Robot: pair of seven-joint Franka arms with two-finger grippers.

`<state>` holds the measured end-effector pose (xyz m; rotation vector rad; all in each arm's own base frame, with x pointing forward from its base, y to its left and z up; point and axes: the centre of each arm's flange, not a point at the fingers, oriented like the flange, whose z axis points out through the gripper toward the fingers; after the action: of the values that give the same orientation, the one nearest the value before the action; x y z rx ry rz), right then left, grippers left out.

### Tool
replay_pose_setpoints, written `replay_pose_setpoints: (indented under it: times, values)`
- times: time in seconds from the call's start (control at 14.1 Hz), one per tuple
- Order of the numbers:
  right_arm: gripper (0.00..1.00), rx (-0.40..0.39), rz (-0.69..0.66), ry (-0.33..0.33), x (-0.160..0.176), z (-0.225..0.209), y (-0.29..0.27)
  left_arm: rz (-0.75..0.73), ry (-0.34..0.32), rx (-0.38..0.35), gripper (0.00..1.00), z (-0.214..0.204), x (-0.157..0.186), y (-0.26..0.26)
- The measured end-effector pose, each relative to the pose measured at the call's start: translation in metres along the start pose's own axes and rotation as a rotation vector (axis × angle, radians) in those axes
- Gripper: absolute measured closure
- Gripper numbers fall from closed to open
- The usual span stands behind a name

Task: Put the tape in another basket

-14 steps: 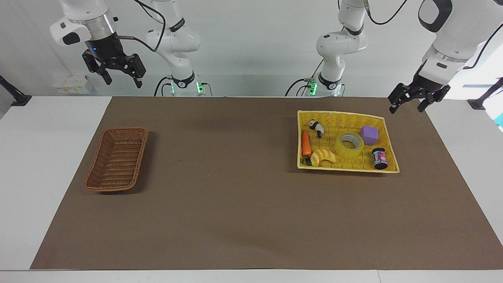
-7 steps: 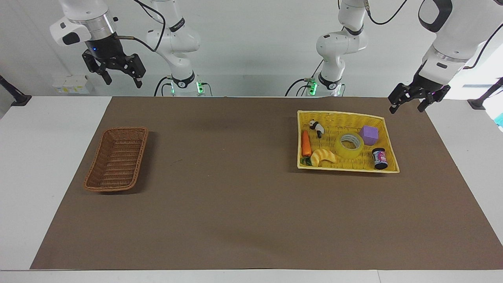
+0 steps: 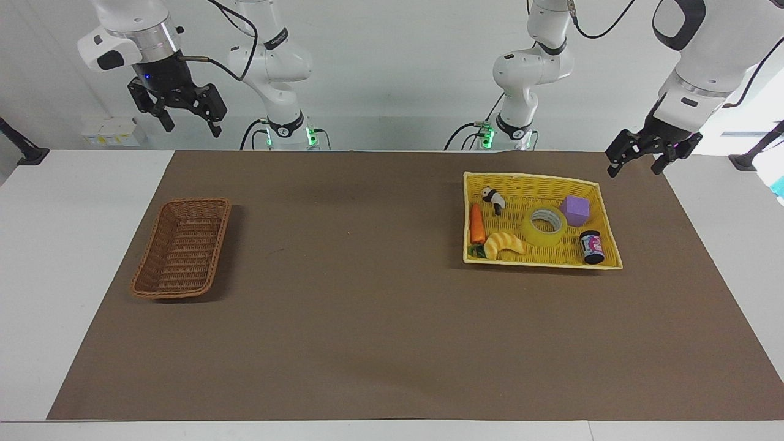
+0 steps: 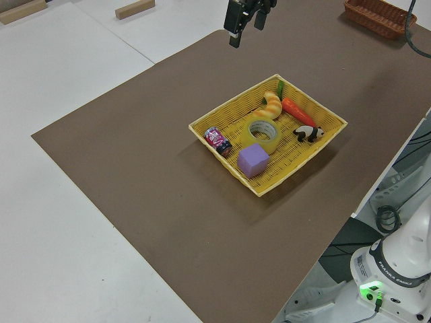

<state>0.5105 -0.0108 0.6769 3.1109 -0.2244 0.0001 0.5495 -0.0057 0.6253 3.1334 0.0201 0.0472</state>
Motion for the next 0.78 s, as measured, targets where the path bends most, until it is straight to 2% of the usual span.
replay_pose_setpoints:
  times: [0.78]
  values:
    - [0.00, 0.000, 0.000, 0.000, 0.0000, 0.0000, 0.0000, 0.037, -0.020, 0.000, 0.00, 0.0068, -0.0013, -0.0007]
